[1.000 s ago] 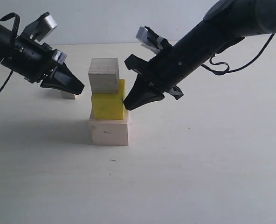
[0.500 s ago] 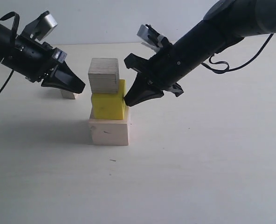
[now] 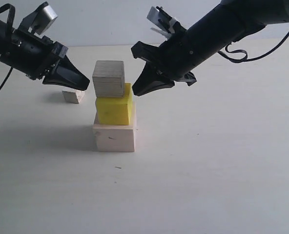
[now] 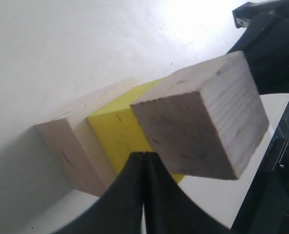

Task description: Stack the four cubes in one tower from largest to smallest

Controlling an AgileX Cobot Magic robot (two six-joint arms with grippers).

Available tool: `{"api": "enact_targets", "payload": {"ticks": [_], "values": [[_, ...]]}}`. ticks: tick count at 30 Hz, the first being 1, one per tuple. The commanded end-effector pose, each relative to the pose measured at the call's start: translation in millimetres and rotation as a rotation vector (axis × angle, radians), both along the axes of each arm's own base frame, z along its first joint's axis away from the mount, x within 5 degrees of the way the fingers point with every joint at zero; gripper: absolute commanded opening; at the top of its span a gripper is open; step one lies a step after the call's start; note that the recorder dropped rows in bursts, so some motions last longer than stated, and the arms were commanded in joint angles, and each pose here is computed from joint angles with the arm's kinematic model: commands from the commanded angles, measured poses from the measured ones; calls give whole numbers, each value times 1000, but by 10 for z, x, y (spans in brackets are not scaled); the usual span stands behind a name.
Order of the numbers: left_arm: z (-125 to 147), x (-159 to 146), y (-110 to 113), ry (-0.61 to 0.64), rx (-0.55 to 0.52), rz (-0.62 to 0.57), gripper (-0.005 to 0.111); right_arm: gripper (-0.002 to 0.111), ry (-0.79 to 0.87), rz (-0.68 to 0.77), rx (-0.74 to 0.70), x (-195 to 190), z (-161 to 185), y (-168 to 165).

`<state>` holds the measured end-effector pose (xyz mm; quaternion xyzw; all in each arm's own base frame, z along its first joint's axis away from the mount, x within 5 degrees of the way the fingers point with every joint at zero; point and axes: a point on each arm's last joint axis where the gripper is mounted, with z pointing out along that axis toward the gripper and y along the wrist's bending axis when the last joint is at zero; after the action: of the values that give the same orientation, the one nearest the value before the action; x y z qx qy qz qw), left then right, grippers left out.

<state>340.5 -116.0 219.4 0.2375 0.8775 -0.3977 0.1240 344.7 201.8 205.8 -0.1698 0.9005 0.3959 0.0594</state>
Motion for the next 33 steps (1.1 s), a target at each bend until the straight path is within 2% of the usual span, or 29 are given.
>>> {"api": "enact_targets", "payload": {"ticks": [1,7,14,20,33], "values": [[110,-35,-22,-21,-30,-1,0,0,-30,-9,4,-12,122,-36],[159,-51,-48,-22,-79,-13,0,0,-1,15,68,-61,196,3],[160,-58,-75,-22,-82,-19,0,0,-4,8,82,-55,206,11],[127,-117,-238,-49,-36,-78,0,0,-4,28,87,-69,210,13],[113,-108,-233,-55,-15,-68,0,0,14,68,98,-107,218,17]]}}
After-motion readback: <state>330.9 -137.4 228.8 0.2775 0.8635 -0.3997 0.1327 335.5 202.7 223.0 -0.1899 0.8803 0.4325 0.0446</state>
